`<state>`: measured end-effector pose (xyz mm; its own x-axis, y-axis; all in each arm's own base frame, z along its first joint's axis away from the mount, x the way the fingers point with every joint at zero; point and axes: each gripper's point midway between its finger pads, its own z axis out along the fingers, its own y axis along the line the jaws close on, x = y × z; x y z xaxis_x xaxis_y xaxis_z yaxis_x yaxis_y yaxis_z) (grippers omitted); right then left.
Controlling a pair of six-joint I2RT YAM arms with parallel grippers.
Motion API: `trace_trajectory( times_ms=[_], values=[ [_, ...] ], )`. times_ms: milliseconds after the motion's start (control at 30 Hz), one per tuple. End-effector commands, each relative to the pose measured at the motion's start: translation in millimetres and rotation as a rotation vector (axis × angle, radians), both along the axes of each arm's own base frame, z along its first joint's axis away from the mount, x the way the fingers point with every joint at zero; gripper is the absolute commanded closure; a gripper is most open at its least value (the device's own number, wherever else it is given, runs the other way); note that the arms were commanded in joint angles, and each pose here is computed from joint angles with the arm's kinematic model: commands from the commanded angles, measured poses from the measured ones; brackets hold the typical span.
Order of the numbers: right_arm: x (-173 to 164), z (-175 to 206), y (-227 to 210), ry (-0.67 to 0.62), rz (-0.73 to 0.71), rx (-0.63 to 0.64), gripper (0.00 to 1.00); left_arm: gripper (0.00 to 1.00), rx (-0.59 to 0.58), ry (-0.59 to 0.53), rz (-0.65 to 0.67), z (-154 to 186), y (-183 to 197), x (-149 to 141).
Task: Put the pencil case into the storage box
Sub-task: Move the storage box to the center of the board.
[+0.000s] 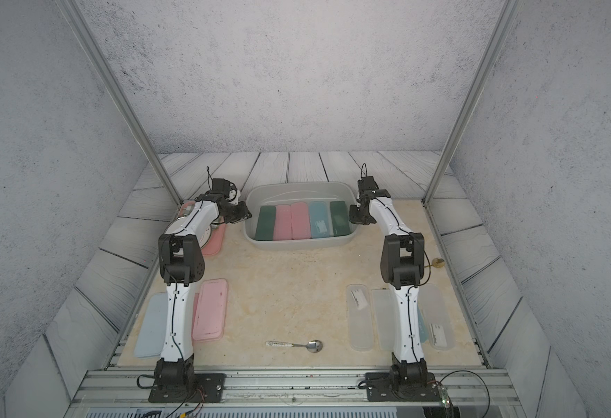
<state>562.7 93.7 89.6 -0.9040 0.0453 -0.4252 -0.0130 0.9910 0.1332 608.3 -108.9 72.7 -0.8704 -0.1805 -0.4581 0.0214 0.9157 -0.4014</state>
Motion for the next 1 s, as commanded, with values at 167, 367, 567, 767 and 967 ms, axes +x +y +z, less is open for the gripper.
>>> trace_trajectory(
  times_ms=[167, 367, 567, 767, 967],
  values=[
    [-26.9, -6.4, 4.5, 0.071, 0.031, 0.027, 0.84, 0.86, 0.020, 0.021, -0.008, 16.2, 1.5, -18.2],
    [-62.5, -5.9, 7.2, 0.095, 0.018, 0.076, 0.88, 0.99, 0.043, 0.030, -0.042, 19.4, 4.4, -49.6],
    [-107.6, -4.4, 8.4, 0.122, 0.003, 0.086, 0.92, 1.00, 0.039, 0.092, -0.078, 10.1, 3.9, -89.6],
    [-153.5, -6.8, 18.7, 0.142, 0.012, 0.099, 0.92, 1.00, 0.047, 0.108, -0.087, 3.8, 8.4, -129.5],
    [-186.1, -6.5, 29.4, 0.162, 0.044, 0.079, 0.92, 1.00, 0.058, 0.137, -0.089, -1.6, 13.1, -163.0]
  ],
)
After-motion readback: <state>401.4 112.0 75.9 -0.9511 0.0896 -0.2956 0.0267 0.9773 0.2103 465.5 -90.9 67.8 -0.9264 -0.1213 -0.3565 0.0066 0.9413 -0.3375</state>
